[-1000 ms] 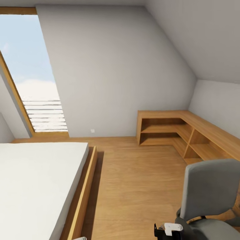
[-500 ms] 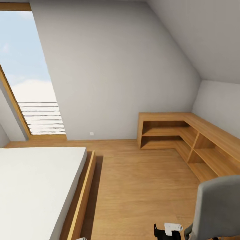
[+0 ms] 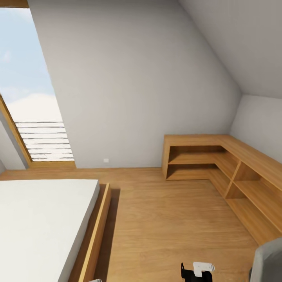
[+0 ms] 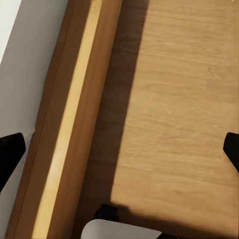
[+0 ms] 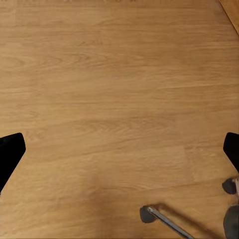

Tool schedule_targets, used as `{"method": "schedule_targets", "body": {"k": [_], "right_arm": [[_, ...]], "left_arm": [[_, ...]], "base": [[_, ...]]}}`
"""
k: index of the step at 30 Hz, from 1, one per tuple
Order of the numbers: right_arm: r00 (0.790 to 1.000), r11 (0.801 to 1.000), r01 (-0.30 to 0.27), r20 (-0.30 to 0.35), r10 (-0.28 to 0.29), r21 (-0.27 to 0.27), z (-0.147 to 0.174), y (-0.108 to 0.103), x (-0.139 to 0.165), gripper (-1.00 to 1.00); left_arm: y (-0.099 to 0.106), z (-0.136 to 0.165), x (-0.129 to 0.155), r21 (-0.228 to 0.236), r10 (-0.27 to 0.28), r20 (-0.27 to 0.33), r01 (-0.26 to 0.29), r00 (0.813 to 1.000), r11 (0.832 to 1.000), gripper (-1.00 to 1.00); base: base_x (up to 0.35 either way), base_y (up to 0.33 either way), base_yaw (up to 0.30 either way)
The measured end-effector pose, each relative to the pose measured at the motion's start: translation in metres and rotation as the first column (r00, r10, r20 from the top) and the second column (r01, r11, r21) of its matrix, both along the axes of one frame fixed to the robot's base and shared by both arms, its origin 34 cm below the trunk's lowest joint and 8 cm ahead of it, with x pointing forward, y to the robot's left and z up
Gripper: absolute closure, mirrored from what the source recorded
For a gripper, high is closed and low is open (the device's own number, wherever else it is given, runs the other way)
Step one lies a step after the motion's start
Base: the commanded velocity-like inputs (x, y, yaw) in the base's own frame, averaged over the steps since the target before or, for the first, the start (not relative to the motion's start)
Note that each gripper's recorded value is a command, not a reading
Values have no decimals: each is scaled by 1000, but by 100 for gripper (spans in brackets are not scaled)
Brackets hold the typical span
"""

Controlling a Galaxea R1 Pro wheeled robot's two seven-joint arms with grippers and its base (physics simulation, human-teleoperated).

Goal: In the bedroom, organize the workspace by keeping the computer under the desk, ensuring the monitor is on the desk, placing the keyboard on the desk next to the monitor, placing the mouse on the desk next to the keyboard, moving the folder from the swivel chair onto the desk next to the mouse, stacking the notebook on top of the folder with the pen on top of the notebook, and positioning the swivel chair next to the desk.

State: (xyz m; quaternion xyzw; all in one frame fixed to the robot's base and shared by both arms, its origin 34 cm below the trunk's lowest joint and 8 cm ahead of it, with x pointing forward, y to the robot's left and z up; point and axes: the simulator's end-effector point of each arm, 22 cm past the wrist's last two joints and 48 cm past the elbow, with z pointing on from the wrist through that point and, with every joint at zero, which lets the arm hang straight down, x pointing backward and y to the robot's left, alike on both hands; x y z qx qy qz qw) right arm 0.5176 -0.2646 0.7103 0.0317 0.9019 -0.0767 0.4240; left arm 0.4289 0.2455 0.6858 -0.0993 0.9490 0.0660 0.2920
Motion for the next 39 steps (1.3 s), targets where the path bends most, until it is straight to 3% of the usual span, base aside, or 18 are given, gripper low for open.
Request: {"method": "schedule_targets", "body": {"k": [39], "right_arm": [[1000, 1000, 0, 0, 0, 0, 0, 0, 0, -100]], "left_arm": [[-1, -5, -7, 3, -10, -18, 10, 1000, 1000, -100]], "base": [[327, 0, 0]]}}
